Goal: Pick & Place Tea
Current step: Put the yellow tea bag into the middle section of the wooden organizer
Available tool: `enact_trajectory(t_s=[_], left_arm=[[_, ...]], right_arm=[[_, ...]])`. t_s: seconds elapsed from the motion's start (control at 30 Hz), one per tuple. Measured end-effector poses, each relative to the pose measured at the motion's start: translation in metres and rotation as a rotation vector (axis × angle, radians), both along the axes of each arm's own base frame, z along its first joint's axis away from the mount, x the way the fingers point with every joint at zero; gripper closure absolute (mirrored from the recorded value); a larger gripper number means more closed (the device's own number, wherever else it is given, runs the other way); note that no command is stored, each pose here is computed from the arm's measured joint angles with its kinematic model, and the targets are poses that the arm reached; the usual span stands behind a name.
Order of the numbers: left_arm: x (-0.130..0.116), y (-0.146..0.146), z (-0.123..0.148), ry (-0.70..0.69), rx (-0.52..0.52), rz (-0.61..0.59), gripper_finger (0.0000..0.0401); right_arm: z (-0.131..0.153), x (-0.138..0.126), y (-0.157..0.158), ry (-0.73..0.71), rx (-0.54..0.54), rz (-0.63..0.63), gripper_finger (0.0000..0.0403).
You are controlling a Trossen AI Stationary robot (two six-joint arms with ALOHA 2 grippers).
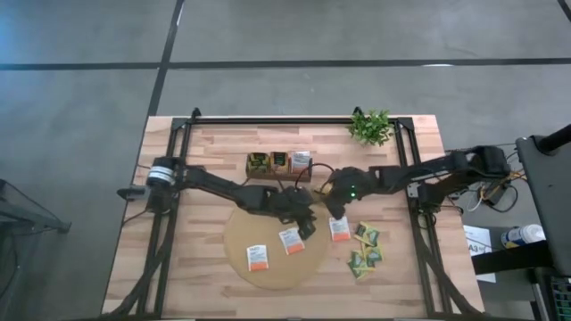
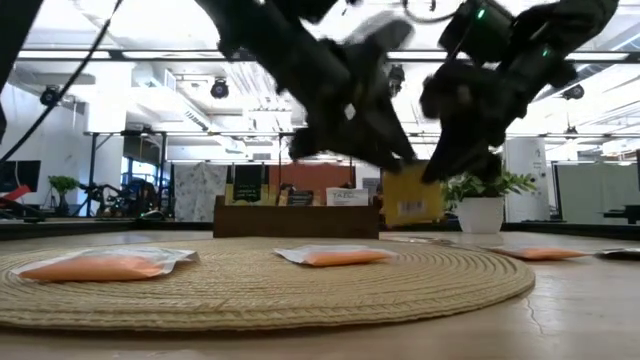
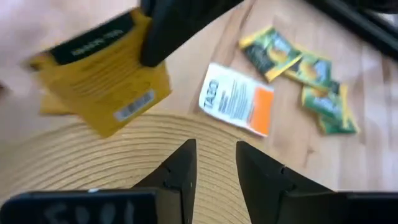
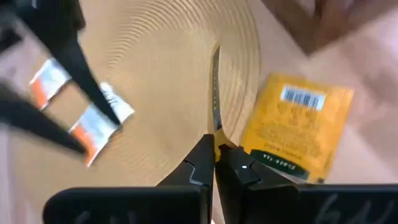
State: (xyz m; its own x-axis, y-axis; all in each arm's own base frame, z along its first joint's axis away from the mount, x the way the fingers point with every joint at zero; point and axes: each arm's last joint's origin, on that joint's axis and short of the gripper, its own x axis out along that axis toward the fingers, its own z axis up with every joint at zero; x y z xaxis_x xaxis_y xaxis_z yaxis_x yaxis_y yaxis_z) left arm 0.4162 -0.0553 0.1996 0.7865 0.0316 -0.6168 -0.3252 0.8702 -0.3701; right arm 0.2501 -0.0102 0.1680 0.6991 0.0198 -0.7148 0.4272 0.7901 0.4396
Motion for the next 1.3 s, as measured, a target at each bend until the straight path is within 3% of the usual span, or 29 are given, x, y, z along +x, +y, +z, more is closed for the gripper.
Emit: enact_trajectory(t_s=[0.13, 0.2, 0.3, 0.43, 0.5, 0.67, 0.77, 0.9, 1.0, 1.3], left_arm=[[-0.019, -0.011, 0.038, -0.061, 0.071, 0.064, 0.0294], [-0.028, -0.013, 0.057, -0.103, 0.092, 0.107, 0.0294], [-0.043, -0.008, 0.077, -0.132, 0.045, 0.152, 0.0294], [-0.064, 0.002, 0.095, -0.197, -0.031, 0.2, 0.0294], [-0.073, 0.007, 0.102, -0.243, -0.109, 0.203, 0.0294], [-0.086, 0.022, 0.085, -0.329, -0.354, 0.2, 0.0294], [-0.091, 0.028, 0.075, -0.484, -0.467, 0.208, 0.0294], [-0.102, 0.038, 0.059, -0.666, -0.59, 0.254, 0.0294], [-0.109, 0.045, 0.046, -0.72, -0.666, 0.331, 0.0294], [-0.112, 0.047, 0.03, -0.669, -0.822, 0.394, 0.0293]], right_arm=[[0.028, -0.015, 0.004, -0.088, -0.135, 0.126, 0.0394], [0.044, -0.025, 0.009, -0.136, -0.253, 0.173, 0.0394], [0.066, -0.039, 0.016, -0.147, -0.464, 0.213, 0.0394], [0.091, -0.051, 0.025, -0.051, -0.731, 0.231, 0.0394], [0.099, -0.053, 0.03, 0.031, -0.888, 0.242, 0.0394], [0.116, -0.04, 0.045, 0.154, -1.228, 0.297, 0.0394], [0.118, -0.03, 0.053, 0.244, -1.377, 0.384, 0.0394], [0.117, -0.016, 0.065, 0.307, -1.484, 0.513, 0.0394], [0.113, -0.009, 0.076, 0.329, -1.538, 0.602, 0.0394], [0.105, 0.017, 0.102, 0.345, -1.674, 0.783, 0.0394]])
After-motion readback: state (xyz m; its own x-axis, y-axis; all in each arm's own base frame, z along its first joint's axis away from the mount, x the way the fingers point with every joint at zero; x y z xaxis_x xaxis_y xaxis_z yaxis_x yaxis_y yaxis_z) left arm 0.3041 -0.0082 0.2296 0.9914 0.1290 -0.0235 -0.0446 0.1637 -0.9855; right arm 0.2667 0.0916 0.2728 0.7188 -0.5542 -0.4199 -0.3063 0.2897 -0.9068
